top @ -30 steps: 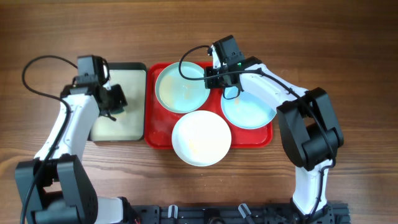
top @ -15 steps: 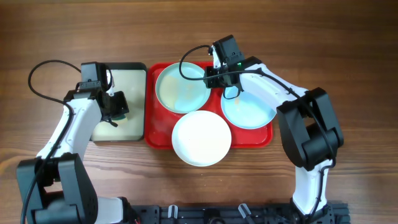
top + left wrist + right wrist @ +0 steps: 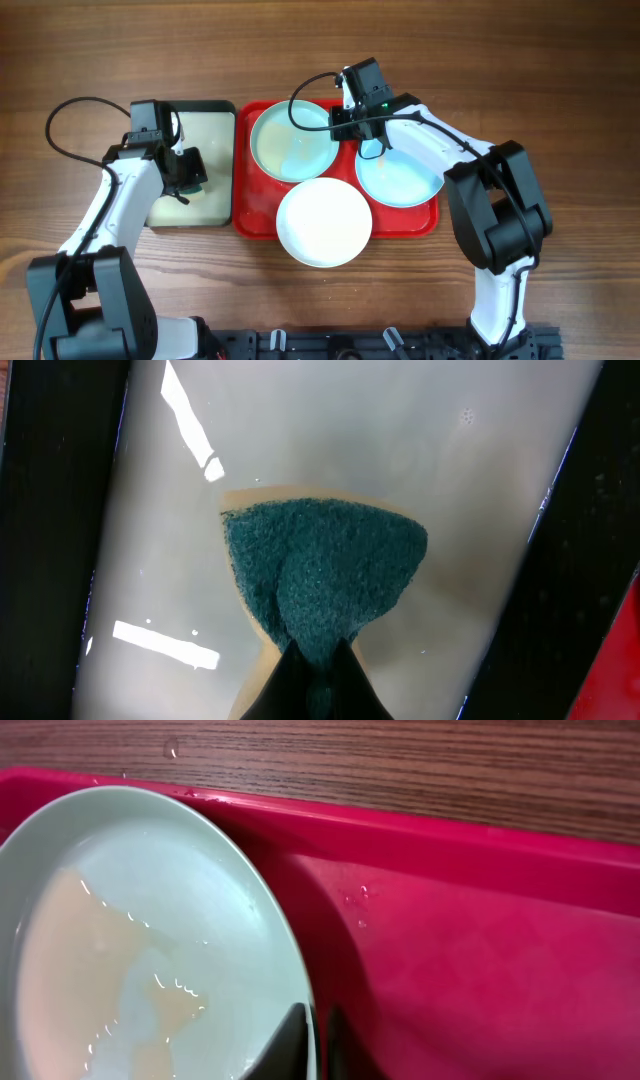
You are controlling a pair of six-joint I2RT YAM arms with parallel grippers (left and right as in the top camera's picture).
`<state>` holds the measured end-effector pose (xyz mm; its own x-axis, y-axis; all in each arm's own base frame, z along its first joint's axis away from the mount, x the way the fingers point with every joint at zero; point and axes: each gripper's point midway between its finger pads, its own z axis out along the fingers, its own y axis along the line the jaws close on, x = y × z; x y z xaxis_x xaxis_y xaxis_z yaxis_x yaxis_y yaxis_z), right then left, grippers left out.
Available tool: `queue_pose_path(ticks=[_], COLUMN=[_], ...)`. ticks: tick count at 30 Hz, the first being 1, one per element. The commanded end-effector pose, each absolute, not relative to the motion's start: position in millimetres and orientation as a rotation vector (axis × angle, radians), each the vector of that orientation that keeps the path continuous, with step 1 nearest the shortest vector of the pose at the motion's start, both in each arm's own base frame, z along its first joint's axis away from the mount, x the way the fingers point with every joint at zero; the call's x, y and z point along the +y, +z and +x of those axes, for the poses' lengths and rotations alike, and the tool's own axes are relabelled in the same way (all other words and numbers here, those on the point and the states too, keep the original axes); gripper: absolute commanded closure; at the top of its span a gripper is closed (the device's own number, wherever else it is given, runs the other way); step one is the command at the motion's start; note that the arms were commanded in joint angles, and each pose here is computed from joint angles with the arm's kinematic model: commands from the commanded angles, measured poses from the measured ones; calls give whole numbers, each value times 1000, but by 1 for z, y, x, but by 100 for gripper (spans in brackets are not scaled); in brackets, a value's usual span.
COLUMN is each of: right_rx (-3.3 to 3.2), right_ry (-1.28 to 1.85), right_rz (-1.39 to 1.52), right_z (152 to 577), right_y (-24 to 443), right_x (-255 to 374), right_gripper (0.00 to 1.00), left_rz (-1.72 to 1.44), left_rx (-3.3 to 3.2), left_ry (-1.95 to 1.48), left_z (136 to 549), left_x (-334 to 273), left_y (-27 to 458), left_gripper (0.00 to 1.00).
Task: Clean dirty plates on tray and stack at the side
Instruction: 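Return the sponge to the water tray with the left gripper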
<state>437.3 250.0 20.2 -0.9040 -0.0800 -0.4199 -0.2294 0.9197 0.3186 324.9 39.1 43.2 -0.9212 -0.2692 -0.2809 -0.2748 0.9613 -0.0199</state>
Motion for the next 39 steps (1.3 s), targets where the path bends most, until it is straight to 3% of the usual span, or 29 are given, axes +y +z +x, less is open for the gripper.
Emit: queue_pose_path(ticks=[1, 5, 12, 16, 20, 22, 24, 26, 30, 34, 37, 39], right_rx=[2673, 2672, 2674, 2674, 2671, 2670, 2671, 2675, 2686, 2719, 2711, 2694], right_ry=[497, 497, 497, 496, 495, 496, 495, 494, 491, 492, 494, 496], right_rz=[-230, -230, -231, -231, -236, -236, -236, -236, -235, -223, -227, -231], right_z=[436, 436, 435, 435, 436, 436, 436, 435, 434, 431, 432, 437], right_y=[18, 18, 18, 17, 18, 18, 18, 17, 12, -3, -2, 4], right_x=[250, 250, 250, 250, 250, 250, 250, 250, 249, 249, 250, 252], right_gripper=[85, 89, 88, 95, 96, 90, 74, 73, 86, 86, 96, 96], left_rz=[-376, -383, -382, -382, -382, -382, -382, -382, -382, -383, -385, -379], left_rx=[2845, 2844, 2825, 2826, 2827, 2827, 2826, 2827, 2826, 2823, 2812, 2806], left_ry=[58, 102, 100, 100, 100, 100, 100, 100, 100, 99, 83, 46], left_z=[321, 320, 318, 317, 317, 317, 317, 317, 317, 318, 321, 323], left_x=[43, 48, 48, 47, 47, 47, 47, 47, 47, 47, 46, 42], left_y=[39, 38, 26, 25, 25, 25, 25, 25, 25, 25, 26, 27], left_gripper=[96, 96, 96, 96, 96, 96, 96, 96, 96, 96, 96, 96])
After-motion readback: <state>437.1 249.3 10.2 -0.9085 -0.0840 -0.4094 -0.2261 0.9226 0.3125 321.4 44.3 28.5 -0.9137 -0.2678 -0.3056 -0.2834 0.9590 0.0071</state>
